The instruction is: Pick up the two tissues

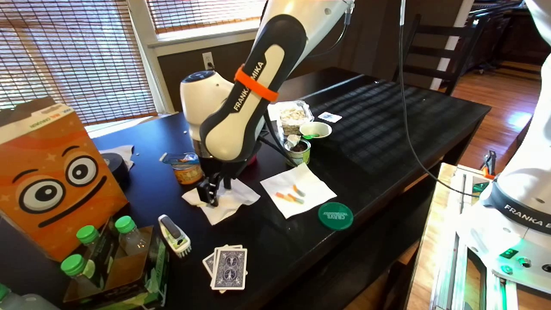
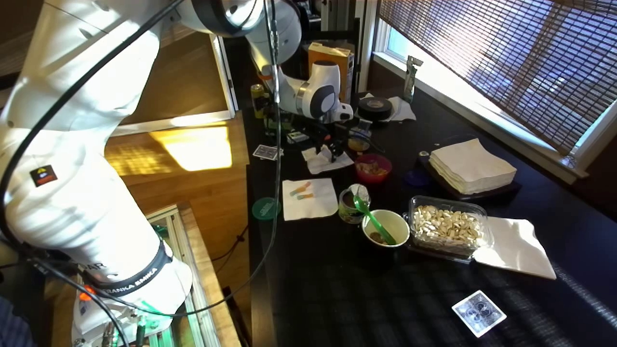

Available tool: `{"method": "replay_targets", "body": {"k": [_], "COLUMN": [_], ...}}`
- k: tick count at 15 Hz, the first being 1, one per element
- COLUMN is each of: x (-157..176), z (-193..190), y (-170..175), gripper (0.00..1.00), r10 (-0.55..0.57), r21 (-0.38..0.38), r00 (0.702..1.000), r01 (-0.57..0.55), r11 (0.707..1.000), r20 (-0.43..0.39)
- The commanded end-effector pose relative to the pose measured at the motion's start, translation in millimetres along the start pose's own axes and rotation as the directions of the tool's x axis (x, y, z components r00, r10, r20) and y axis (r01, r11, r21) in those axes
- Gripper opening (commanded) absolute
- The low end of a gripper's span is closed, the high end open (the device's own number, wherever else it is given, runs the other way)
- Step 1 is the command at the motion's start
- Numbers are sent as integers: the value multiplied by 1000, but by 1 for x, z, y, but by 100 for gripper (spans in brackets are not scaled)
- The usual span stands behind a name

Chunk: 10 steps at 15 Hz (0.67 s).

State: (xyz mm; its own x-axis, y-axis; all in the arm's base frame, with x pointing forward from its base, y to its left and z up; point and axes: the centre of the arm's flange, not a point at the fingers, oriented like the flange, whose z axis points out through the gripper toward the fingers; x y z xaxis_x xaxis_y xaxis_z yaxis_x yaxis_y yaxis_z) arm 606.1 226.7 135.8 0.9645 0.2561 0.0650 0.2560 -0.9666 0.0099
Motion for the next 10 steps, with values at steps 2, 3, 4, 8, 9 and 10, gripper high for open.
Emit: {"method": "replay_targets", "body": {"k": [2,3,4,8,9,10], "x": [6,3,0,-13,-17,-23], "z": [2,-3,-7,-29,-35,-43], "y": [5,8,11,29,33,36], "gripper": [38,32,24,1,0,0], "r10": [-11,-11,-12,0,1,0], "r21": [21,17,15,14,18,23], "r00": [1000,1000,1000,1000,1000,1000], "r01": [11,11,12,0,-1,0], "r11": [1000,1000,1000,1000,1000,1000], "r20": [6,9,10,1,-4,-8]}}
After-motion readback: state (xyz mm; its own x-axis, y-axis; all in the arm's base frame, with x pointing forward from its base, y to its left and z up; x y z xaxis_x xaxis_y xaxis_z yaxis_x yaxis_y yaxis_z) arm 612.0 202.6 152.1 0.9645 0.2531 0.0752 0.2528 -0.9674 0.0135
